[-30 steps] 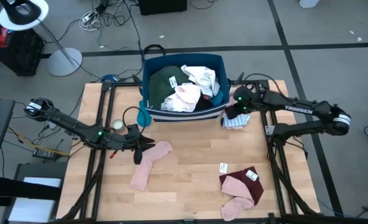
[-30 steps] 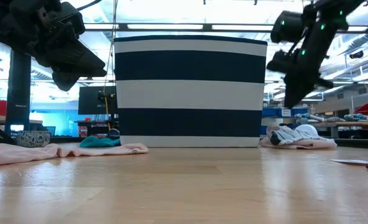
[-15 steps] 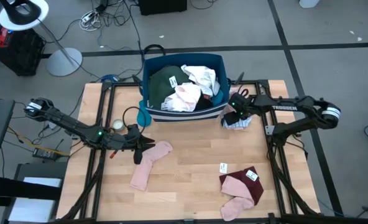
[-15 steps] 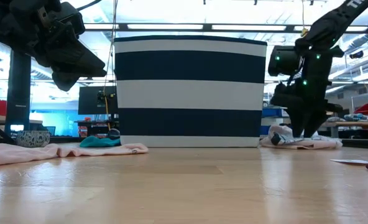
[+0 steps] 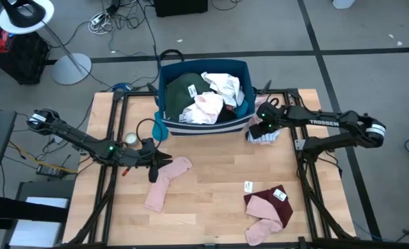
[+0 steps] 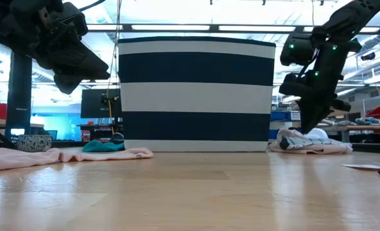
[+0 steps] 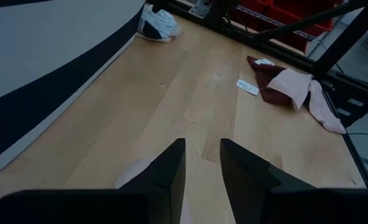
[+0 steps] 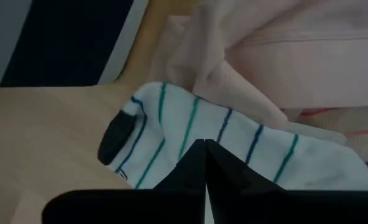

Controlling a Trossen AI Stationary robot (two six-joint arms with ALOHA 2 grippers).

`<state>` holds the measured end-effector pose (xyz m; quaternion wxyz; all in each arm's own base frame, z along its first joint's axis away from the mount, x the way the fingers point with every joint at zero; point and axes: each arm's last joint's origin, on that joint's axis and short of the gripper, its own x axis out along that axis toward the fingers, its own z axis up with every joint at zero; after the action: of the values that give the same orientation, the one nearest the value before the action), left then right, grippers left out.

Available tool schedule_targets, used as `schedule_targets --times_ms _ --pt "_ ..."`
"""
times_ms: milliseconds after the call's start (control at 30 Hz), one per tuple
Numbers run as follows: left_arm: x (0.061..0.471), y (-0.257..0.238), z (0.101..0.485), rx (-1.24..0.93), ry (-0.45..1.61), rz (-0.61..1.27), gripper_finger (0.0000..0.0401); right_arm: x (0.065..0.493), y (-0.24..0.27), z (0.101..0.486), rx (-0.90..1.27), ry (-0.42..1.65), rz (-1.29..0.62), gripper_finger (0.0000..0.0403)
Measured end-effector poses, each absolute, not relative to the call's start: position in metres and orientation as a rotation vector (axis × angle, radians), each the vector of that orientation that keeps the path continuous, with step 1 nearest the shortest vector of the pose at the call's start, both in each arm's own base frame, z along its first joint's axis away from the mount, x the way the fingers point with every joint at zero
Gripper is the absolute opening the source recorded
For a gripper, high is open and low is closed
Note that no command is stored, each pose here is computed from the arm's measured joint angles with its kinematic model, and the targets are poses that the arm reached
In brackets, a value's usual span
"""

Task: Sort clothes
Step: Put the white sock into the blue laundry bin

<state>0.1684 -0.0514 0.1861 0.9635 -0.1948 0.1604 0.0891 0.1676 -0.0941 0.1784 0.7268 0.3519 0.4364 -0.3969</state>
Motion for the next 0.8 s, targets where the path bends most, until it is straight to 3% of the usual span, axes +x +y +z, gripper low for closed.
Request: schedule_targets --times_ms 367,633,800 --pt "0.168 -0.051 0.186 -0.394 0.325 0.18 0.0106 0.143 -0.084 0.181 0.946 0.985 -1.191 0.0005" --pt "0.168 -0.051 0.186 -0.397 0.324 0.18 0.0106 0.141 -0.088 0.178 0.867 0.972 -1.305 0.002" --pt "0.168 -0.051 0.186 -0.398 0.324 0.181 0.0106 0.142 -0.09 0.175 0.841 0.972 -1.37 0.0054"
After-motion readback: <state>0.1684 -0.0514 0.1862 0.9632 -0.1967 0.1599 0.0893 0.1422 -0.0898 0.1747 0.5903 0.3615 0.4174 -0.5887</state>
